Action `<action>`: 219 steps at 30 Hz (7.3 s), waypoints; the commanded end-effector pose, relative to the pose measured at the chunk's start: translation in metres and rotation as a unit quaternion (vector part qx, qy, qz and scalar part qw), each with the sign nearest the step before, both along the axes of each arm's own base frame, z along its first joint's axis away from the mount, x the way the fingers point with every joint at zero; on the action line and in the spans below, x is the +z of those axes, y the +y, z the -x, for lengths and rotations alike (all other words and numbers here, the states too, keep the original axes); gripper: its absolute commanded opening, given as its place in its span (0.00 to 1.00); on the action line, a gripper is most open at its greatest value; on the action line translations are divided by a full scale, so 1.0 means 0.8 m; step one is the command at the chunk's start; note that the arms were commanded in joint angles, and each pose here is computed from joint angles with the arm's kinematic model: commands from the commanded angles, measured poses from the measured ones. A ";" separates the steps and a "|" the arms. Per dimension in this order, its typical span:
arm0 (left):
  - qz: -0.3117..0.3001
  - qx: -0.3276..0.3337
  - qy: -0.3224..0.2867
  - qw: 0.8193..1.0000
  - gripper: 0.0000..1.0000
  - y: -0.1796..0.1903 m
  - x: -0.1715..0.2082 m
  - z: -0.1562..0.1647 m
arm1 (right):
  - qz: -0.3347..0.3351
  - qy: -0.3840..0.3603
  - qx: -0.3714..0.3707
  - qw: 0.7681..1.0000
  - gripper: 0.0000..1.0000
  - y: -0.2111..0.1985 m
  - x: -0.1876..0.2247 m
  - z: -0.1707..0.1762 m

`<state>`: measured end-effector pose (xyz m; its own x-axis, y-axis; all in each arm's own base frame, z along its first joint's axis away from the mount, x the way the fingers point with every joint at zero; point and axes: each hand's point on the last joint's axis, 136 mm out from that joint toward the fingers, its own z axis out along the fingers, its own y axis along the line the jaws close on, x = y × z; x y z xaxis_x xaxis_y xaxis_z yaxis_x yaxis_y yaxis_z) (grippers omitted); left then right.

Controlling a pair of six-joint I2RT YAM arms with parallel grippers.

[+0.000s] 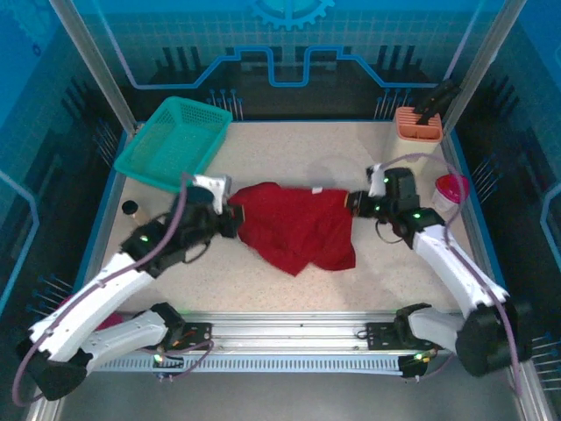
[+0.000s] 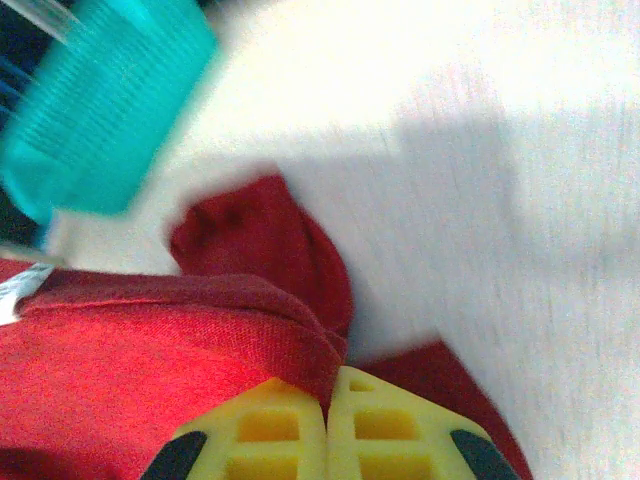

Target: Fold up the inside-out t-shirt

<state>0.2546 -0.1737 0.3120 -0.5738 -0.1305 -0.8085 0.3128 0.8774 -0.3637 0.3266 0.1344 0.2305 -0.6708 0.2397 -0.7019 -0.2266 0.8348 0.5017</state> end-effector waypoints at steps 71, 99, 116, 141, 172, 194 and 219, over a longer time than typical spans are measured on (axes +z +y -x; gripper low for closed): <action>-0.004 0.133 0.390 0.911 0.00 0.015 -0.304 0.135 | 0.079 0.397 -0.025 0.914 0.00 0.030 -0.215 0.164; -0.084 0.113 0.436 0.889 0.63 -0.019 -0.390 0.168 | 0.122 0.293 -0.008 0.948 0.56 -0.042 -0.221 0.076; 0.043 0.113 0.389 0.913 0.00 0.003 -0.309 0.160 | 0.080 0.264 0.089 0.957 0.56 0.014 -0.197 0.010; -0.010 0.202 -0.113 0.973 0.00 0.107 0.158 0.030 | 0.095 -0.188 -0.109 0.971 0.00 -0.069 0.169 0.028; -0.127 0.128 -0.280 0.943 0.00 0.055 0.321 -0.098 | 0.062 -0.233 -0.087 0.967 0.00 -0.059 0.310 -0.081; -0.034 0.042 -0.072 0.996 0.00 0.023 0.067 -0.108 | 0.200 -0.225 0.068 0.951 0.00 0.034 0.145 0.079; 0.002 0.148 0.288 0.946 0.66 0.000 -0.285 -0.085 | 0.102 0.229 0.137 0.958 0.56 0.079 -0.205 0.101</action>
<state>0.3108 -0.1752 0.0981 -0.8800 -0.3003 -0.3679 -0.1381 0.9031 -0.4067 0.2725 0.1809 0.0861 -0.9062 -0.0384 -0.4210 -0.2332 0.8761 0.4220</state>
